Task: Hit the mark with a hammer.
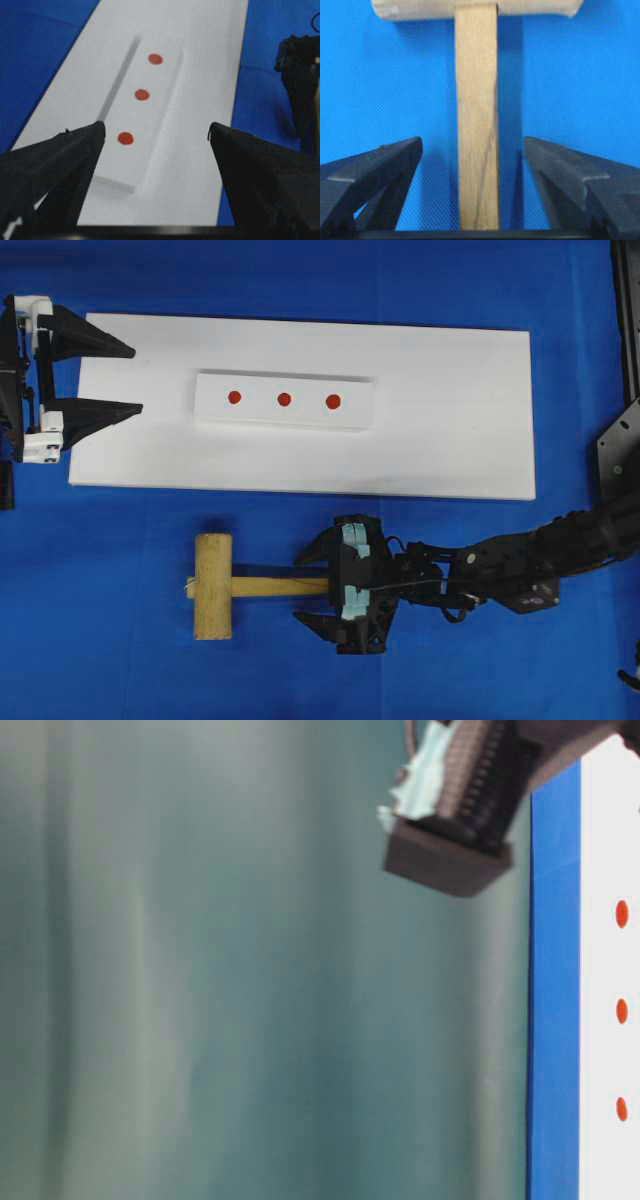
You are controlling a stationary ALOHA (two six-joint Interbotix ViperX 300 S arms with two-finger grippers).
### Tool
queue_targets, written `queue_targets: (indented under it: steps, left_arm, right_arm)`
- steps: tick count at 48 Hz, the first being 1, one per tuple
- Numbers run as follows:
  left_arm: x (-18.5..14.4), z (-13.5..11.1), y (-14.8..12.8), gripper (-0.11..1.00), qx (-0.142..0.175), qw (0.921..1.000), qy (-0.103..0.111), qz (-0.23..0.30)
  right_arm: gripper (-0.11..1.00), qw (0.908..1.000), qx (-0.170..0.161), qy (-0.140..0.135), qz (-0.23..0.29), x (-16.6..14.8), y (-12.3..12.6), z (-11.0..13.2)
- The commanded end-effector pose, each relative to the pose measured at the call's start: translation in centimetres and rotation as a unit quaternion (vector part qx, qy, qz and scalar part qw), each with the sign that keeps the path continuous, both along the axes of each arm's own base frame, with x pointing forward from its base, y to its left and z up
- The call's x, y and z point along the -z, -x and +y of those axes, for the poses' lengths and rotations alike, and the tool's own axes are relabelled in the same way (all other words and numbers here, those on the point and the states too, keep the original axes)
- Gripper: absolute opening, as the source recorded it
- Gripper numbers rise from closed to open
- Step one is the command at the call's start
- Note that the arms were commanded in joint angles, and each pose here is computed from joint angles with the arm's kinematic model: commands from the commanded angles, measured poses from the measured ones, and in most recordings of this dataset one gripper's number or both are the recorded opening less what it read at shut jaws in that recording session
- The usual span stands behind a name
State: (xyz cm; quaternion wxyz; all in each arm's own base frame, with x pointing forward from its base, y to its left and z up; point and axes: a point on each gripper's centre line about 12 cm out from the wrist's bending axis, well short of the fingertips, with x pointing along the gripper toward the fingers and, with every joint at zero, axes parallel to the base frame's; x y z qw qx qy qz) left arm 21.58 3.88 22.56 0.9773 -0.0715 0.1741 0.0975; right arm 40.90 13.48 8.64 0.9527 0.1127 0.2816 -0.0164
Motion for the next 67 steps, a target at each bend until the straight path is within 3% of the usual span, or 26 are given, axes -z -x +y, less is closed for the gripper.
queue_targets:
  steps: [1,12,27,51,59,67]
  left_arm:
    - [-0.5,0.1,-0.1,0.81,-0.002,1.0000,0.000,-0.009]
    - [-0.8,0.0,0.2,0.81,-0.003,0.9998,0.003,-0.018]
    - [-1.4,-0.2,1.0,0.81,-0.003,0.9997,0.001,-0.026]
    - [-2.2,-0.3,1.8,0.81,-0.001,0.9991,-0.007,-0.041]
    - [-2.2,-0.3,1.8,0.81,0.000,0.9991,-0.007,-0.041]
    - [-2.3,-0.6,1.8,0.81,0.008,0.9989,-0.011,-0.044]
  right_arm:
    - [0.85,0.9990,-0.009,-0.005,-0.043,-4.3,0.0,-0.2]
    - [0.85,0.9975,-0.027,-0.004,-0.065,-9.2,1.1,-1.7]
    - [0.85,0.9975,-0.012,0.006,-0.070,-10.7,0.9,-4.7]
    - [0.85,0.9950,0.073,0.057,-0.038,-12.3,3.0,-17.0]
    - [0.85,0.9958,0.063,0.056,-0.035,-13.2,3.8,-17.5]
    - [0.85,0.9949,0.053,0.063,-0.058,-15.6,6.7,-17.4]
